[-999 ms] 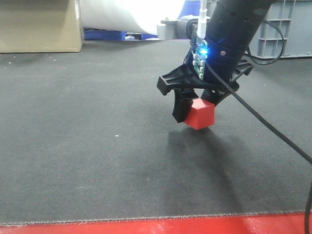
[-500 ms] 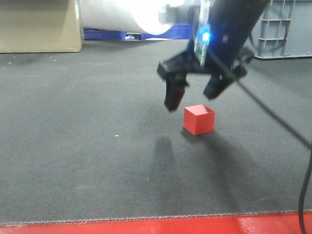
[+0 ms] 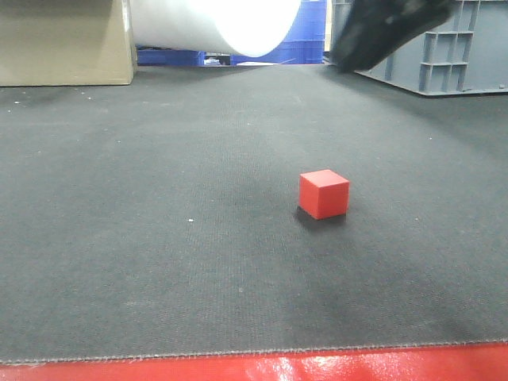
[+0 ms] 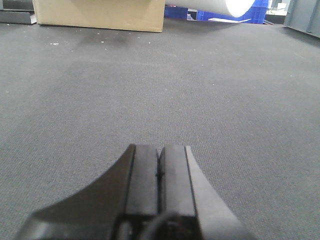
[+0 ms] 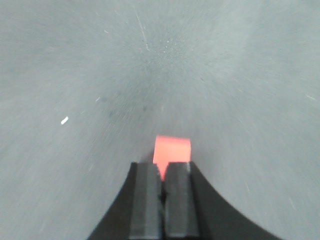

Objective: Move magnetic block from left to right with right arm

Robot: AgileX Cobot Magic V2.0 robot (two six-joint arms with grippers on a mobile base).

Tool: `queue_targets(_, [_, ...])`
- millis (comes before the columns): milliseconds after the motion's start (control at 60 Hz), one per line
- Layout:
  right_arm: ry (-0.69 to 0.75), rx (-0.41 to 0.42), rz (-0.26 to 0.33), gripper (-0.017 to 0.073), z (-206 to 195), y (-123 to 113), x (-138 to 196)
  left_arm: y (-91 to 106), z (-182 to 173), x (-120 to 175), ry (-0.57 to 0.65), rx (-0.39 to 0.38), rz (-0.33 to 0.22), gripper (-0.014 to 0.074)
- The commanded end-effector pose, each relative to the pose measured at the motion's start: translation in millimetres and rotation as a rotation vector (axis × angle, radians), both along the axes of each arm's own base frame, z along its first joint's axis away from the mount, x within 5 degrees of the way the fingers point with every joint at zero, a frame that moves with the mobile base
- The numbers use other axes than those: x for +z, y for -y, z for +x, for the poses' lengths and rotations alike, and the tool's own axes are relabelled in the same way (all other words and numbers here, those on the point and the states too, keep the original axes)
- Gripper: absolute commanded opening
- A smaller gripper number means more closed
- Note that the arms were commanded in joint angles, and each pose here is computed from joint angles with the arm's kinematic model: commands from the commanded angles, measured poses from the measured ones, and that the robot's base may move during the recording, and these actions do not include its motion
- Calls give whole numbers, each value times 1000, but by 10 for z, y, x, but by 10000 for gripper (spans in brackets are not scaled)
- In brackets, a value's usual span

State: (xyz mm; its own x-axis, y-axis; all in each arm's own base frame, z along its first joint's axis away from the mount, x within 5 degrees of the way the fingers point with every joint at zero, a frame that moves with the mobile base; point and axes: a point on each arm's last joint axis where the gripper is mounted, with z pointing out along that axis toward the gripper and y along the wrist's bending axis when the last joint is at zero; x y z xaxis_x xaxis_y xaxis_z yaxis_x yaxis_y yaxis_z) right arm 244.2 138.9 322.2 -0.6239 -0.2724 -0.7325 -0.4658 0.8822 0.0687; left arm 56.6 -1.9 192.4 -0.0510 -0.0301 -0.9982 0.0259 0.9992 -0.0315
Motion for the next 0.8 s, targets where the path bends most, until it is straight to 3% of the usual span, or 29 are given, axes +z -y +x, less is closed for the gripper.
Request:
queue_targets(0, [141, -9, 82, 69, -237, 144, 224, -6, -5, 50, 85, 6, -8, -116])
queue_targets(416, [267, -19, 212, 68, -1116, 608, 150, -6, -5, 50, 85, 6, -8, -116])
queue_targets(783, [307, -11, 232, 67, -1340, 727, 223, -6, -5, 50, 85, 6, -8, -116])
